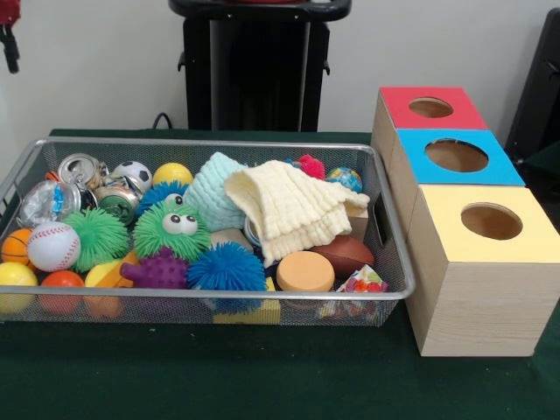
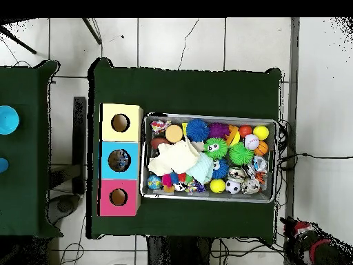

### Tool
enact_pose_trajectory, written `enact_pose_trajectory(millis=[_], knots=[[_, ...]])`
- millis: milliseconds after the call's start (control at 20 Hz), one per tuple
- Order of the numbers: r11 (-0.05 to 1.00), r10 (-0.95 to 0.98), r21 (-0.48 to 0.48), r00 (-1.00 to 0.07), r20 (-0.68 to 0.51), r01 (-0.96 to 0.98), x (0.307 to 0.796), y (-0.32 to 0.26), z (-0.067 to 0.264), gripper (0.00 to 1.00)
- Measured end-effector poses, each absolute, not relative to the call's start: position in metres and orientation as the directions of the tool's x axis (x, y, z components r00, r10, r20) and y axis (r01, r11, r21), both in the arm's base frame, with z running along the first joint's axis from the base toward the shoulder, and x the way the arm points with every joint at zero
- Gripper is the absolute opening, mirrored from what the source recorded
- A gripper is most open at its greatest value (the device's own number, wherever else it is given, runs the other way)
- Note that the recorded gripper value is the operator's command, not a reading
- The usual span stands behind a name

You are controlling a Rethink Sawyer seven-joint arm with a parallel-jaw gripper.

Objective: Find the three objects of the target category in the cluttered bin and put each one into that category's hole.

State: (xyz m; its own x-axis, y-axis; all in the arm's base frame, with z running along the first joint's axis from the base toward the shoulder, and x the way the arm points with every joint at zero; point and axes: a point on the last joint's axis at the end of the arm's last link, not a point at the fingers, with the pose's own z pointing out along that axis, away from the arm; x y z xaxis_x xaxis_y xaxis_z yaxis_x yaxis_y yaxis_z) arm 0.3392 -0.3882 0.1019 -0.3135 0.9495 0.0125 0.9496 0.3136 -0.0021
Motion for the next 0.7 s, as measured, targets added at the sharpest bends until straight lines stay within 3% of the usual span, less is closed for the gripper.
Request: enact_pose_trajectory(millis=[700], knots=[[0.422,0.904,0.005,-0.422,0.069,0.906,0.356,-0.302,0.087,1.0]])
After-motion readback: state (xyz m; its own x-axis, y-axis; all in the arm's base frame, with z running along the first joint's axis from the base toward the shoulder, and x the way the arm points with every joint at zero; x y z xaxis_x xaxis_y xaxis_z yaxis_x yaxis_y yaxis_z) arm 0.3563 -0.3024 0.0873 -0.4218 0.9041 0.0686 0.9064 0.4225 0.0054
